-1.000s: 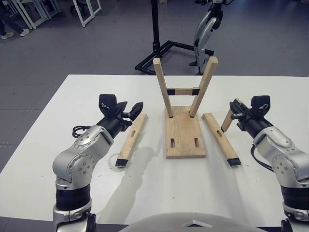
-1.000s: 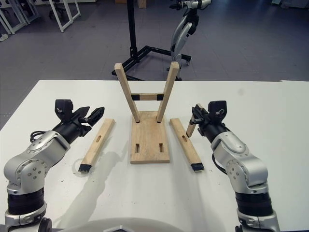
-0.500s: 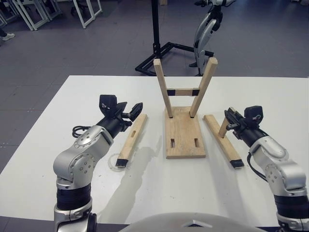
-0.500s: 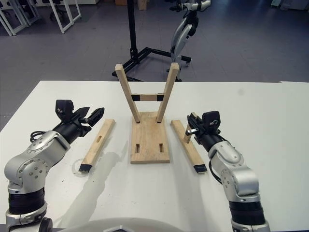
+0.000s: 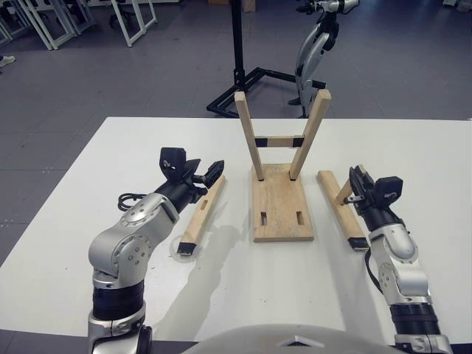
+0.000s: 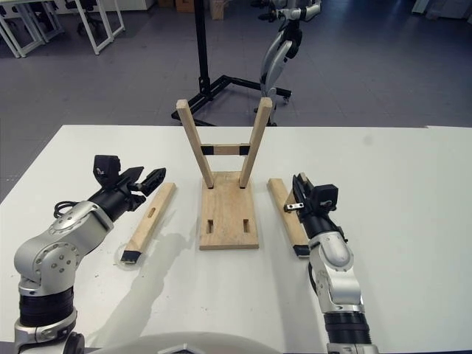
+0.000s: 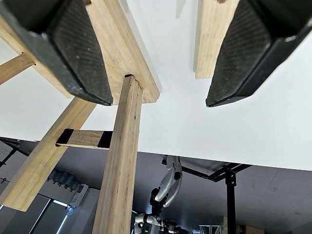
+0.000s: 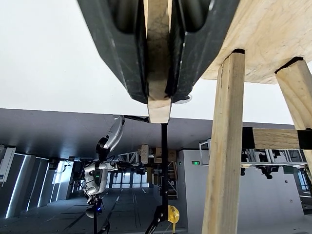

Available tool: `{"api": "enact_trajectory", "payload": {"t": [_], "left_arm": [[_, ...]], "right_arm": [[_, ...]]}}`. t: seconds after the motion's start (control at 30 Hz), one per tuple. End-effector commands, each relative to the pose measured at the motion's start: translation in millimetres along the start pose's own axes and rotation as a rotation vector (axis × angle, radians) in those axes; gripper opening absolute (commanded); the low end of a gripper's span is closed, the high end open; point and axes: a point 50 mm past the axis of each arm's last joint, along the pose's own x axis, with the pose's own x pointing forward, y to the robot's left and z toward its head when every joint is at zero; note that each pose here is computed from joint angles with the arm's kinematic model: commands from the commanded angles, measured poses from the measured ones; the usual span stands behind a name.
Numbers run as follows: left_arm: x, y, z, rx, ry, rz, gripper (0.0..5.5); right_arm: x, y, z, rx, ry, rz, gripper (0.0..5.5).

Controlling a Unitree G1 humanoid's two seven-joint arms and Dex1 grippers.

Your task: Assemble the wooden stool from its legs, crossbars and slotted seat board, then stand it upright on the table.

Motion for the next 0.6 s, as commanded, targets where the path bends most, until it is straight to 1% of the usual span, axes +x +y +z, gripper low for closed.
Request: {"api": "enact_trajectory", "payload": {"t": [0.03, 0.13, 0.17, 0.23, 0.37, 0.43, 0.6], "left_arm": [[2.5, -3.9, -1.1, 0.002, 0.008, -0.008, 3.56], [2.6, -4.1, -1.5, -0.001, 0.005, -0.005, 3.56], [2.4, -4.1, -1.6, -0.002, 0.005, -0.004, 3.56], [1.9, -3.9, -2.5, -0.003, 0.007, -0.001, 3.56], [2.5, -3.8, -2.9, -0.006, 0.006, 0.004, 3.56], [2.6, -4.0, -2.8, -0.008, 0.002, 0.005, 3.56], [2.8, -5.0, -3.2, -0.015, -0.007, 0.013, 3.56]], "right_arm": [[13.3, -6.8, 2.4, 0.0, 0.076, -0.1, 0.41], [13.7, -4.2, 2.9, 0.002, 0.085, -0.108, 0.41], [13.0, -3.6, 2.5, -0.001, 0.088, -0.106, 0.81], [12.8, -2.2, 3.8, -0.003, 0.089, -0.099, 1.15], [19.4, -4.0, 16.7, -0.007, 0.085, -0.123, 2.04], [26.3, -6.7, 34.4, -0.018, 0.064, -0.141, 2.04], [42.7, -4.2, 91.9, -0.021, -0.041, -0.168, 2.04]]}}
